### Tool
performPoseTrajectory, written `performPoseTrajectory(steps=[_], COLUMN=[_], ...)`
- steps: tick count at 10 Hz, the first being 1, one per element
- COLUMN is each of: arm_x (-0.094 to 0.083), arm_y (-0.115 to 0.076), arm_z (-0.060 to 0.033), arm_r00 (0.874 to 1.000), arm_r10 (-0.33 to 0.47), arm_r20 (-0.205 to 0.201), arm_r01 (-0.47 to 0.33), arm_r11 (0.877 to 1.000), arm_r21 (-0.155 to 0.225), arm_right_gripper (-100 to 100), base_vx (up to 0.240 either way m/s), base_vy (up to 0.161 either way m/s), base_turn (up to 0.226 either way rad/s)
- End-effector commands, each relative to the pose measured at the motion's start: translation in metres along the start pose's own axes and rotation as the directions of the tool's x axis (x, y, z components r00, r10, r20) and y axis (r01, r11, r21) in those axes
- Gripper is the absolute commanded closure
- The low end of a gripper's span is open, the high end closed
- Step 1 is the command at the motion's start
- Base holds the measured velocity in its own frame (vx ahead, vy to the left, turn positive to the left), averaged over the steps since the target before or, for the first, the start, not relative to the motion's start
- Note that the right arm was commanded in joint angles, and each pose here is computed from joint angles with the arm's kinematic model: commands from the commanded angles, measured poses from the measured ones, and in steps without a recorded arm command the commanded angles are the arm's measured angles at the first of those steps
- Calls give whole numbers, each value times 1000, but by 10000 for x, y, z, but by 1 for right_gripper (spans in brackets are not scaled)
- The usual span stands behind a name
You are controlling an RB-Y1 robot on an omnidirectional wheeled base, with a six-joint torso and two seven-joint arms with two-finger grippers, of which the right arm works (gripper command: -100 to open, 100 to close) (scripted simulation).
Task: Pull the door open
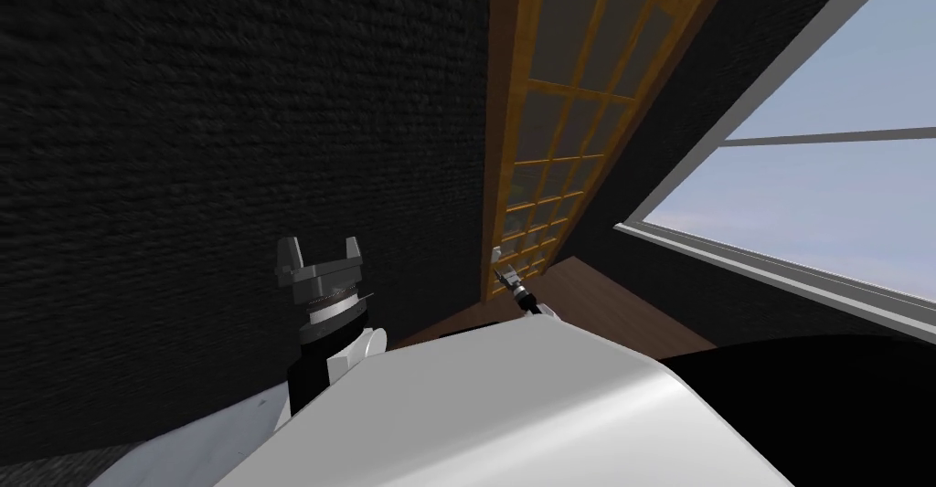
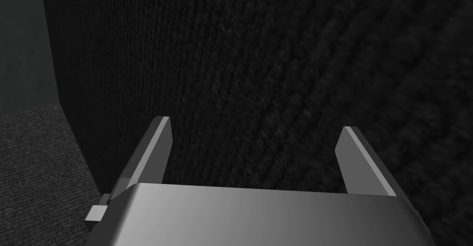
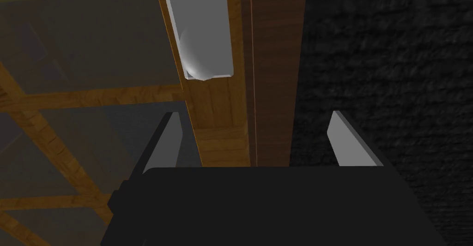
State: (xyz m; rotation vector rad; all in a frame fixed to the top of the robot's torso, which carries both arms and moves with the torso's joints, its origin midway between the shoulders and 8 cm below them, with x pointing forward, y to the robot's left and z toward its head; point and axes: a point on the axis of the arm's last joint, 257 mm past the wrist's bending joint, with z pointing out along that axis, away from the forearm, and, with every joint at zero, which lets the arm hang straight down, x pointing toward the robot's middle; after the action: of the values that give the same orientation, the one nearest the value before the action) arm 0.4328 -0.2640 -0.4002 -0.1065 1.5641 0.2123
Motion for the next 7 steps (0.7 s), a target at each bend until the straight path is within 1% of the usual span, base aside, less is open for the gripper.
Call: performPoseTrajectory(steps=[1,2,4,6,7], arm_x=[-9,-9,-18,-31,-41], arm_y=[-183,-183,-358,-506,-587], arm_z=[-131,-131,-264,-380,-446], arm_r00=[1000,1000,1000,1000,1000], arm_r10=[2,2,2,1,1], arm_r20=[1,1,1,2,3], arm_r01=[-2,-2,-2,-1,-1], arm_r11=[1000,1000,1000,999,999], arm_r21=[14,14,30,43,51], arm_right_gripper=[-100,-100,-100,-100,-100], base_vx=[214,136,134,196,189], base_vy=[153,92,48,27,-1], base_turn=[105,14,72,72,20])
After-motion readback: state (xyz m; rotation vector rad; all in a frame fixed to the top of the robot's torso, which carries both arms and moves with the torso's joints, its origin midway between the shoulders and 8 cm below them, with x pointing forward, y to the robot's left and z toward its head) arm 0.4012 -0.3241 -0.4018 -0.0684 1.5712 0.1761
